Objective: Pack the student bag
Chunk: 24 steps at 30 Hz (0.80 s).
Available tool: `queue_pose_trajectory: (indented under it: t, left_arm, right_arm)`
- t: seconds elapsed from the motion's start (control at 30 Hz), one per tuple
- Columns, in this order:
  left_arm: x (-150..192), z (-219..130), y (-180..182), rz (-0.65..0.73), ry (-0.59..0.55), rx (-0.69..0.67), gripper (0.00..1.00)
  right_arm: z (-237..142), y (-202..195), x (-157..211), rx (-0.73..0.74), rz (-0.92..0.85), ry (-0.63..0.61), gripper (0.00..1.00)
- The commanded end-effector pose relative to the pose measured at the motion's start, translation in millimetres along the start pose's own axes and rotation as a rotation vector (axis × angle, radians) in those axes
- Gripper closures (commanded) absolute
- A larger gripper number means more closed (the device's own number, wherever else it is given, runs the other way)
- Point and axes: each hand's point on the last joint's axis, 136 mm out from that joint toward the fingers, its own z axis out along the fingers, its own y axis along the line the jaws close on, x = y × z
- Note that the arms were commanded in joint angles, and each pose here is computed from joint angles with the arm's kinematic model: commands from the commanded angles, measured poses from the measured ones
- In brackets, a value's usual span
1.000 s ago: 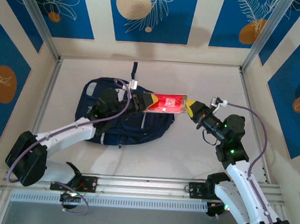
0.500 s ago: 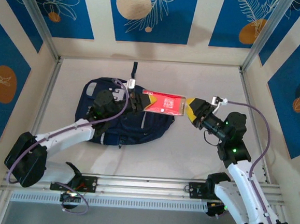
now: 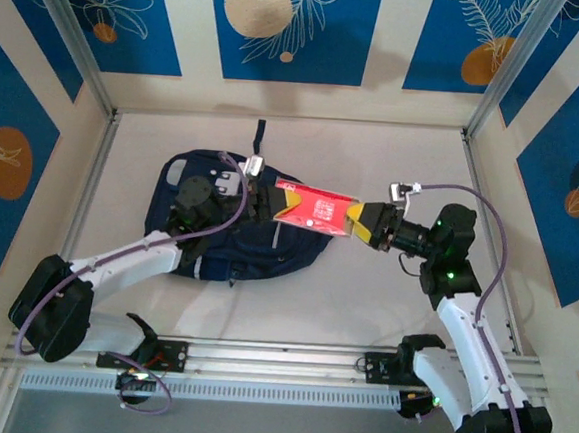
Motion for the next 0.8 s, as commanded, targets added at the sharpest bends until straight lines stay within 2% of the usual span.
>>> queue_pose_trajectory:
  t: [0.0,0.27,0.4,0.5,0.67,0.77]
  left_arm:
    - [5.7,-3.7,4.9,0.055,0.025,-0.013,0.99]
    - [9.8,-3.2,19.4,0.074,0.039,-0.069,0.99]
    - [10.5,-3.7,23.5,0.080,0.041,-0.084,1.00]
    - [11.0,-3.4,26.0,0.083,0.045,-0.094,0.98]
    - [13.0,-4.4,35.1,0.082,0.058,-0.135,0.74]
    - [15.1,-4.8,40.4,0.088,0.079,-0.169,0.56]
  right_arm:
    - [5.4,21.3,8.8,-0.048,-0.070,0.065,0.35]
    - [26.7,6.8,25.2,-0.036,-0.035,0.106,0.54]
    - [30.0,0.2,25.7,-0.015,-0.020,0.090,0.68]
    - [28.8,-7.2,23.8,0.015,-0.006,0.061,0.83]
    - [20.7,-15.0,18.5,0.064,0.002,0.001,0.95]
    - [13.6,-20.7,15.1,0.081,0.013,-0.039,0.98]
